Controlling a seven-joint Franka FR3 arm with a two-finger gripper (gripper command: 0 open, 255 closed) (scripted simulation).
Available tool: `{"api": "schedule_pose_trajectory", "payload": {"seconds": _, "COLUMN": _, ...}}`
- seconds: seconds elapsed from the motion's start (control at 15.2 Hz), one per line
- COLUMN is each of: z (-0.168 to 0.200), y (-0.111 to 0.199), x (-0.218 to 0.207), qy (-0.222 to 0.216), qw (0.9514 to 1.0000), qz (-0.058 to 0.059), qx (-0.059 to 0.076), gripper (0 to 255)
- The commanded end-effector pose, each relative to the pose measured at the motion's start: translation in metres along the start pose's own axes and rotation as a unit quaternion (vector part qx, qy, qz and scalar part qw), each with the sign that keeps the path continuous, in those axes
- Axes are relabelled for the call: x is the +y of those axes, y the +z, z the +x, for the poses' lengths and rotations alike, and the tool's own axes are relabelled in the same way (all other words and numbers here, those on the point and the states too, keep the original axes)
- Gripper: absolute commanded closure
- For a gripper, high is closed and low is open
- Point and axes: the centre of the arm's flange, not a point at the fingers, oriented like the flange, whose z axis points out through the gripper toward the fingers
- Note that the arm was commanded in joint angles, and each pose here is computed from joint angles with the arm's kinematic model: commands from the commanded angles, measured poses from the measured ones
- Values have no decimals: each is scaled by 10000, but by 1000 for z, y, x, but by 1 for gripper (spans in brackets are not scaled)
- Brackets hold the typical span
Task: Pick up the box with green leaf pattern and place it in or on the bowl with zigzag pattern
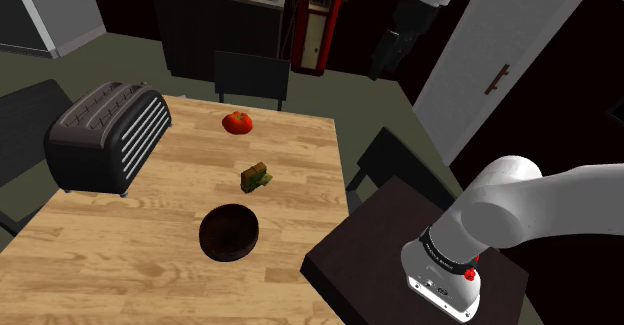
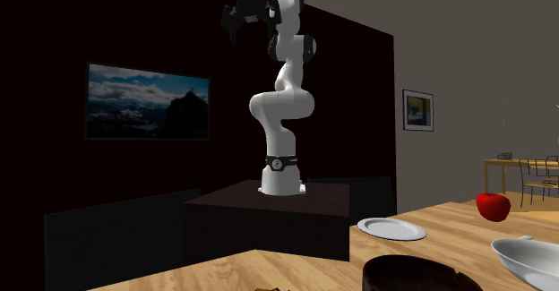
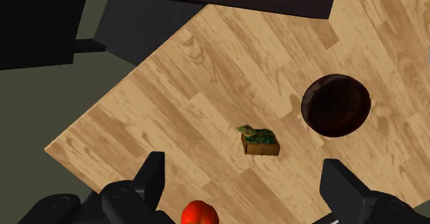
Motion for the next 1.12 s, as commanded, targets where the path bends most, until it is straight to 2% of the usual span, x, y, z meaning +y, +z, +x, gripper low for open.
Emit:
{"api": "schedule_pose_trajectory", "payload": {"seconds": 0.0, "z": 0, "y": 0, "x": 0, "qy": 0, "qw": 10000, "qz": 0, "qx": 0, "gripper": 0}}
{"api": "schedule_pose_trajectory", "payload": {"seconds": 0.26, "z": 28, "y": 46, "x": 7, "qy": -559, "qw": 9984, "qz": 48, "qx": -77, "gripper": 0}}
{"api": "schedule_pose_trajectory", "payload": {"seconds": 0.53, "z": 56, "y": 92, "x": 10, "qy": -1117, "qw": 9936, "qz": 96, "qx": -154, "gripper": 0}}
{"api": "schedule_pose_trajectory", "payload": {"seconds": 0.79, "z": 83, "y": 139, "x": 9, "qy": -1671, "qw": 9856, "qz": 143, "qx": -230, "gripper": 0}}
{"api": "schedule_pose_trajectory", "payload": {"seconds": 1.06, "z": 109, "y": 187, "x": 5, "qy": -2219, "qw": 9744, "qz": 190, "qx": -305, "gripper": 0}}
